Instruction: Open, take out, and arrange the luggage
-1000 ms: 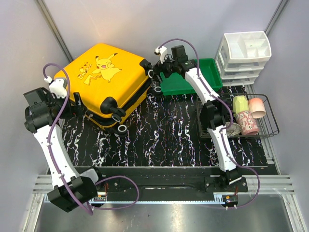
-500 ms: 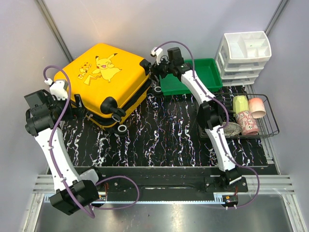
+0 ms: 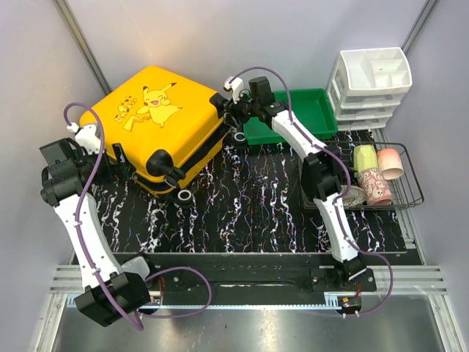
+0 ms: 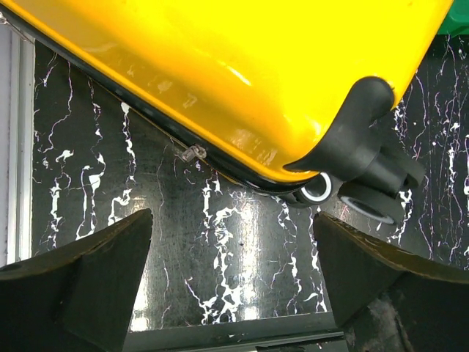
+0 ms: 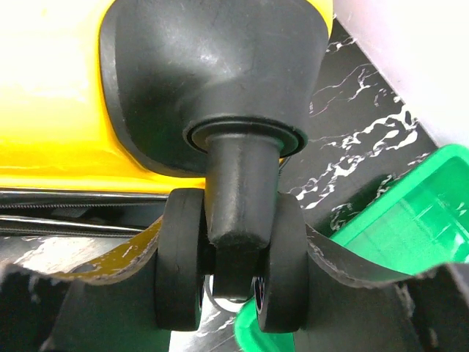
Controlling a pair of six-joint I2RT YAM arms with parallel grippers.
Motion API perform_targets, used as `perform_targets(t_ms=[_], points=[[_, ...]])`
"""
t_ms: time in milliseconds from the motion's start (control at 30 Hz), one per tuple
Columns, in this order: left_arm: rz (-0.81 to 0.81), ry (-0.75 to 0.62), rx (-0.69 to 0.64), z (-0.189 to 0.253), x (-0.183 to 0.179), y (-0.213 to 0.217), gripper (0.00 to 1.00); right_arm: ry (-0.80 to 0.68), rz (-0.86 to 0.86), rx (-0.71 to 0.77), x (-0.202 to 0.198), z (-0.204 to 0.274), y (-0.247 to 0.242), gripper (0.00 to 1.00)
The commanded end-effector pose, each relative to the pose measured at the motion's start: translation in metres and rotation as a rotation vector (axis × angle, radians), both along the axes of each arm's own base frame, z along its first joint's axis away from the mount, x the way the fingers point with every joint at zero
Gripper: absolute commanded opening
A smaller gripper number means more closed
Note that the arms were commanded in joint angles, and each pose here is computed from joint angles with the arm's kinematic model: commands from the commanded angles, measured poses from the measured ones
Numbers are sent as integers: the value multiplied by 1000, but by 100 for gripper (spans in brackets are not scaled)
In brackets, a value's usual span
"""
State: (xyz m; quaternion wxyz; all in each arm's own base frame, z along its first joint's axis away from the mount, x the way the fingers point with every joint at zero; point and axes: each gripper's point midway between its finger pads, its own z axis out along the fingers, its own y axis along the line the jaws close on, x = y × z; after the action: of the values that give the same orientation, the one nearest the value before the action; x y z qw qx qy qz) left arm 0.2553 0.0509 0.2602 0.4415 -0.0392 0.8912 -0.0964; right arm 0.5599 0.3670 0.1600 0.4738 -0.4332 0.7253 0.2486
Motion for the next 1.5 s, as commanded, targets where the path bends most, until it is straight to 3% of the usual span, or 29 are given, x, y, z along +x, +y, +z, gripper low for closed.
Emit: perform_targets(t_ms=[0, 200, 467, 567, 700, 900, 1033, 1167, 1367, 1467], points=[[27, -61, 28, 15, 3, 4, 95, -31, 278, 125, -106, 70, 90, 0], [79, -45, 69, 17, 0, 16, 95, 31, 335, 175, -160, 79, 114, 0], [223, -41, 116, 17, -1, 46, 95, 25, 160, 136, -147, 83, 63, 0], [243, -76, 54, 23, 8, 56, 95, 50, 89, 121, -140, 76, 33, 0], [96, -105, -138, 18, 37, 38, 96, 82, 57, 95, -149, 62, 9, 0], [89, -35, -375, -17, 78, 43, 93, 118, 59, 89, -172, 52, -4, 0], [36, -24, -419, -26, 114, 36, 88, 165, 70, 97, -192, 47, -12, 0], [-99, -11, -384, -26, 171, 6, 82, 251, 108, 118, -221, 40, -8, 0], [-195, 47, -337, -47, 230, -11, 73, 334, 182, 151, -249, 41, 18, 0], [-210, 19, -316, -40, 248, -5, 73, 375, 191, 183, -251, 45, 39, 0]])
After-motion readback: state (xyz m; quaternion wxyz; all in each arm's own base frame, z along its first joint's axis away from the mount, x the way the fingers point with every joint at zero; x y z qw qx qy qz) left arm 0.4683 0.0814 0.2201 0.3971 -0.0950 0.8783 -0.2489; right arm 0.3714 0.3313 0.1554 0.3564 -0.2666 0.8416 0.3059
